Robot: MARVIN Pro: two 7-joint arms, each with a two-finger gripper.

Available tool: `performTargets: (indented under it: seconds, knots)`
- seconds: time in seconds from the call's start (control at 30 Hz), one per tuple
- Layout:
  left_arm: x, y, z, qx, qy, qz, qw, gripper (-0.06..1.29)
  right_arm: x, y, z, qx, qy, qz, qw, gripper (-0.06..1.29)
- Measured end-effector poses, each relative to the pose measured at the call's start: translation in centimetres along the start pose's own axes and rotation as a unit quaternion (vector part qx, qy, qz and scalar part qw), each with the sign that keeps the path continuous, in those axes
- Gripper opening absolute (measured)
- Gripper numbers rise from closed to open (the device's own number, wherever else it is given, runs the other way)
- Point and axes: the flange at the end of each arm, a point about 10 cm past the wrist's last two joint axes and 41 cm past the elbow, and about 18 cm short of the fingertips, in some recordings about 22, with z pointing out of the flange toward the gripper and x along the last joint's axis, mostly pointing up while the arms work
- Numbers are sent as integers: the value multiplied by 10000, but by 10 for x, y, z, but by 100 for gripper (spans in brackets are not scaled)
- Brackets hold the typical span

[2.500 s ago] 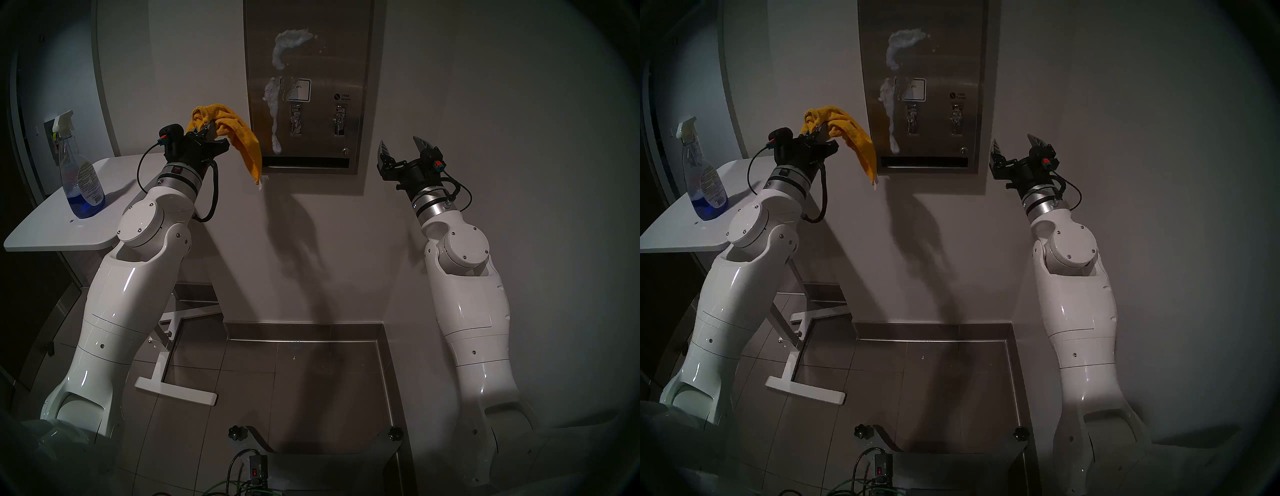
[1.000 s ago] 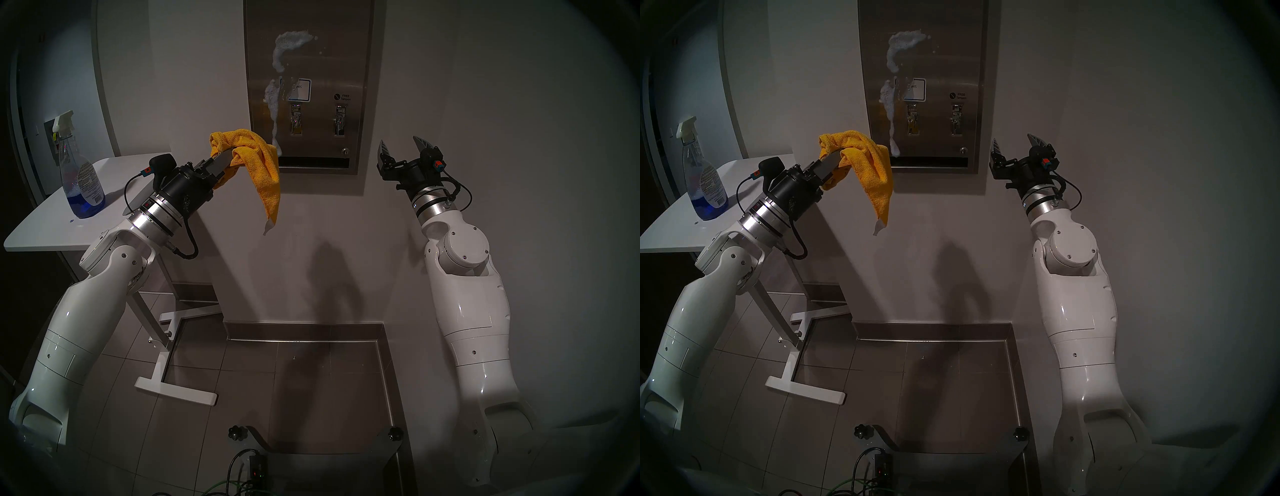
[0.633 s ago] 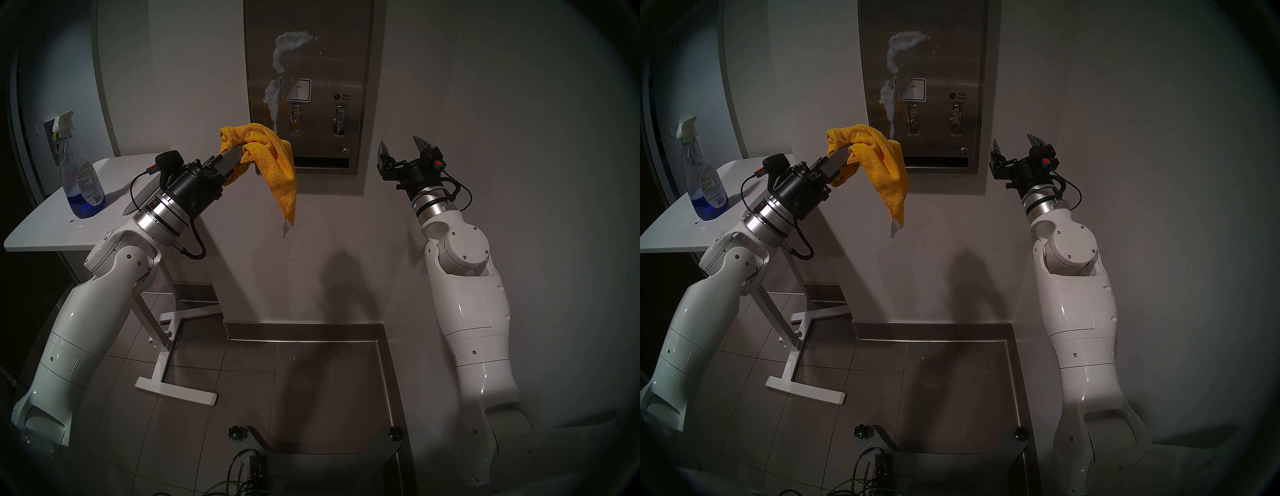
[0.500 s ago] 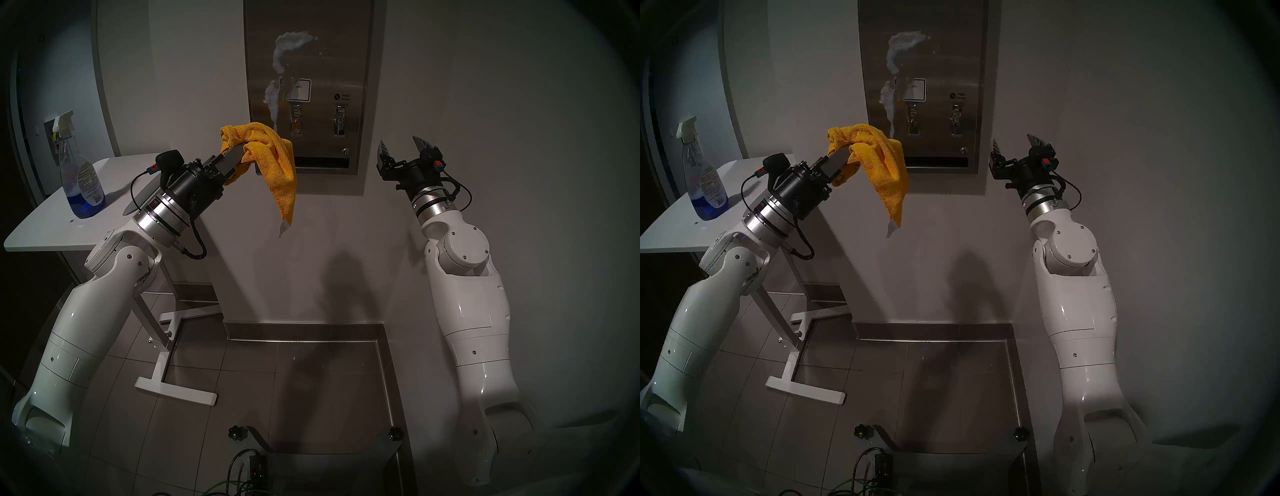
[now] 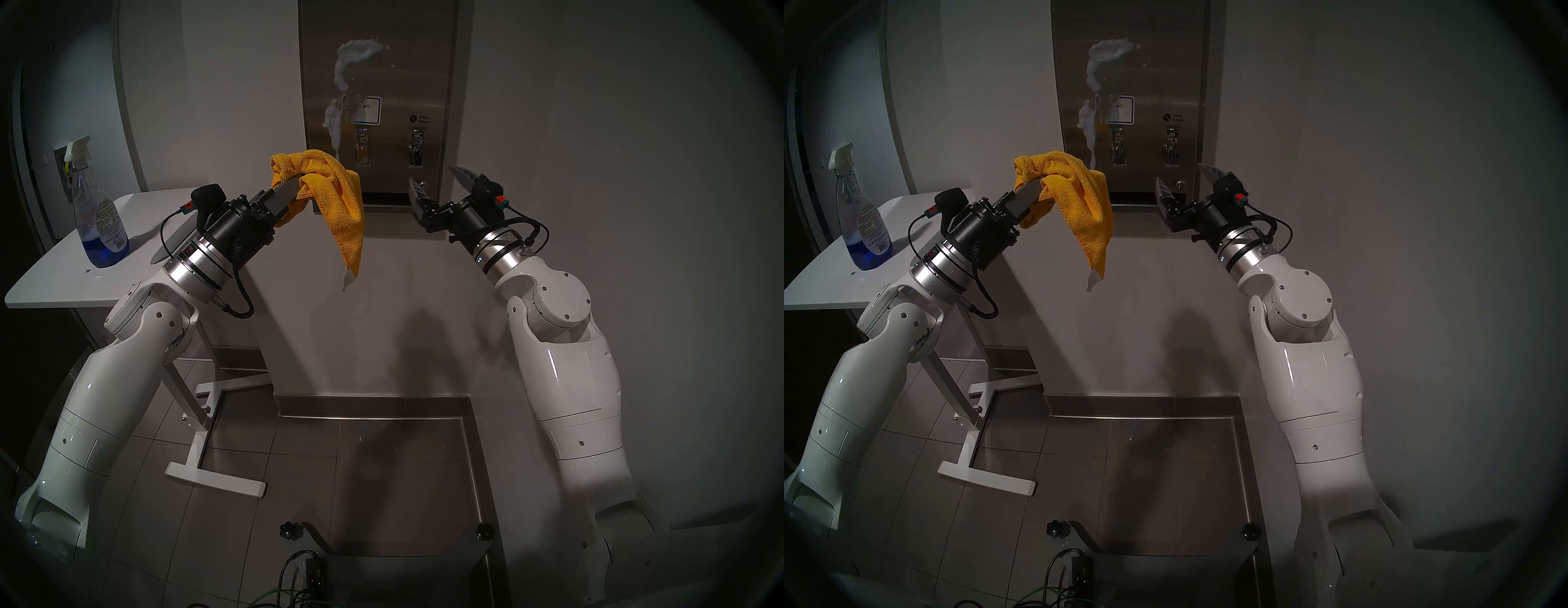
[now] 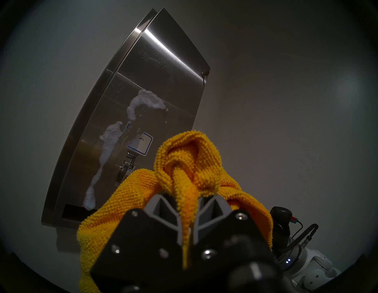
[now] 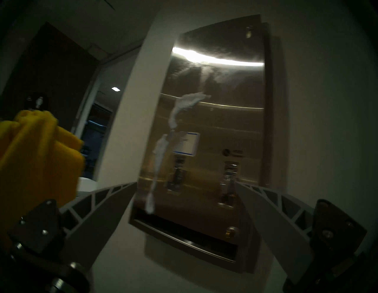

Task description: Pick up the cloth and wipe the surface

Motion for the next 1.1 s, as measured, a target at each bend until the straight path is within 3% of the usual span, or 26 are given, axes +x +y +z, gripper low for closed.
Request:
performTargets:
  seconds: [0.27,0.53,0.8,1.1]
  knots:
    - [0,0,0,-3,-6,3,10000,3,13,-5,-15,889,-272,320,9952,125]
    - [0,0,0,-7,-10,8,10000,3,16,2,-29,1639,-709,644,9818,125]
    - [0,0,0,-11,-11,12,10000,3,8,1,-15,1567,-780,658,9824,125]
    - [0,0,0,-13,-13,15,10000,3,2,-19,10,1511,-744,651,9836,125]
